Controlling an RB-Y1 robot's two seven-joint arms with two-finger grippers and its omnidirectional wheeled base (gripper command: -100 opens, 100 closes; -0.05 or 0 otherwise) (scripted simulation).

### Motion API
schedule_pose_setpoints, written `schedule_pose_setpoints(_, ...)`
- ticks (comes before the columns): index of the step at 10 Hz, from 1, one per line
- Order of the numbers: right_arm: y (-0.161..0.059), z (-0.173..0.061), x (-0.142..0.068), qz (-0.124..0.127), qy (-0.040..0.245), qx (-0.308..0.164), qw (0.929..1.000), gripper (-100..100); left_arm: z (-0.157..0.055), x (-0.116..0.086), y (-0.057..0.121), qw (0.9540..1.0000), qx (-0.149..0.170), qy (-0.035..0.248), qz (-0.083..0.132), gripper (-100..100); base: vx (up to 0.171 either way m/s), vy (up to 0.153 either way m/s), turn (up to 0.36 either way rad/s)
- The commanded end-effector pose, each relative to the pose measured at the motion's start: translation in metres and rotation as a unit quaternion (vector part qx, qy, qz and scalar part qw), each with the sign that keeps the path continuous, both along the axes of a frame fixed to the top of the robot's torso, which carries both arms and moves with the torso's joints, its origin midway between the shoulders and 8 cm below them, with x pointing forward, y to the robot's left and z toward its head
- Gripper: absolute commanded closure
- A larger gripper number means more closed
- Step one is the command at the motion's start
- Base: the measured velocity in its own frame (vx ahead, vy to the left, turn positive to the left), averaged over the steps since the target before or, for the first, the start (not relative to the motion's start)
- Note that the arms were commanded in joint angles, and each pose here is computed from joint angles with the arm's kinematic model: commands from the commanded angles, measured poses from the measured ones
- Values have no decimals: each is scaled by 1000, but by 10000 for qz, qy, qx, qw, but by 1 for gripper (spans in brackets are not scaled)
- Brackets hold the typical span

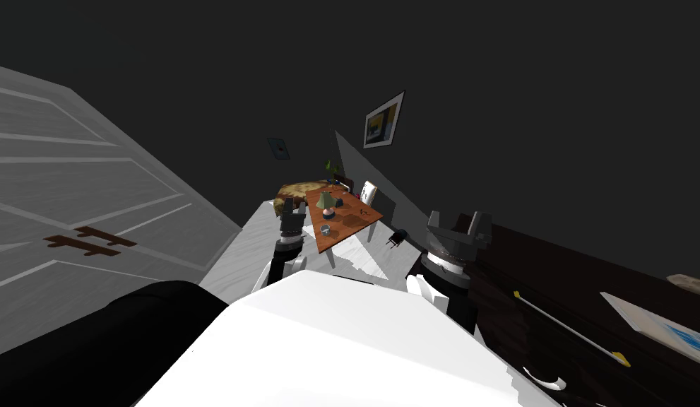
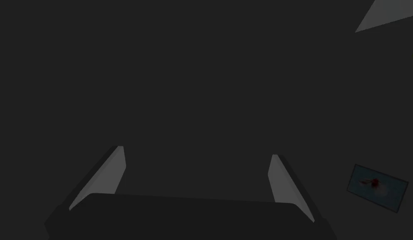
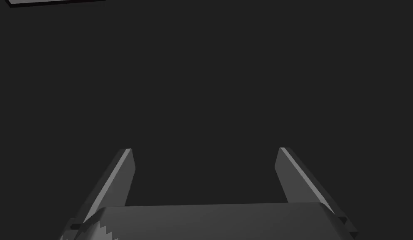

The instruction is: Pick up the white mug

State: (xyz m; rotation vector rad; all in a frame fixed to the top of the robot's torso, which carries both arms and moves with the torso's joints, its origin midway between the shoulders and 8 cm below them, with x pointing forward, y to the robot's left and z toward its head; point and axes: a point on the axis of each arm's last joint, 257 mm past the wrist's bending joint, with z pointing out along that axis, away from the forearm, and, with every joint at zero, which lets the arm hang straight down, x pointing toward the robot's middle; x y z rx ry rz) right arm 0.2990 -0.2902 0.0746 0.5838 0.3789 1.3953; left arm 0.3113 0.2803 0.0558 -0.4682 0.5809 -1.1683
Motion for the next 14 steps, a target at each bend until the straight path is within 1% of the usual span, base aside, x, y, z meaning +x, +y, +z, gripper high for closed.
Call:
schedule_pose_setpoints(1, 0, 0, 0, 0, 0, 0, 10000, 0, -6, 6, 0, 9998, 131, 104, -83, -100, 7, -3, 4)
schedule_pose_setpoints(4, 0, 0, 0, 0, 0, 0, 10000, 0, -22, 18, 7, 9991, 243, 316, -160, -100, 12, -10, 3)
schedule_pose_setpoints(6, 0, 0, 0, 0, 0, 0, 10000, 0, -35, 29, 17, 9983, 252, 491, -171, -100, 9, -19, 3)
schedule_pose_setpoints(9, 0, 0, 0, 0, 0, 0, 10000, 0, -57, 45, 38, 9969, 168, 755, -129, -100, 7, -32, 5)
schedule_pose_setpoints(10, 0, 0, 0, 0, 0, 0, 10000, 0, -61, 46, 39, 9967, 158, 792, -122, -100, 5, -24, 1)
schedule_pose_setpoints(12, 0, 0, 0, 0, 0, 0, 10000, 0, -78, 57, 59, 9950, 30, 997, -55, -100, -6, -30, 5)
schedule_pose_setpoints(13, 0, 0, 0, 0, 0, 0, 10000, 0, -81, 58, 59, 9948, 23, 1021, -49, -100, -6, -29, 4)
schedule_pose_setpoints(14, 0, 0, 0, 0, 0, 0, 10000, 0, -92, 64, 70, 9934, -65, 1144, -3, -100, -7, -27, 5)
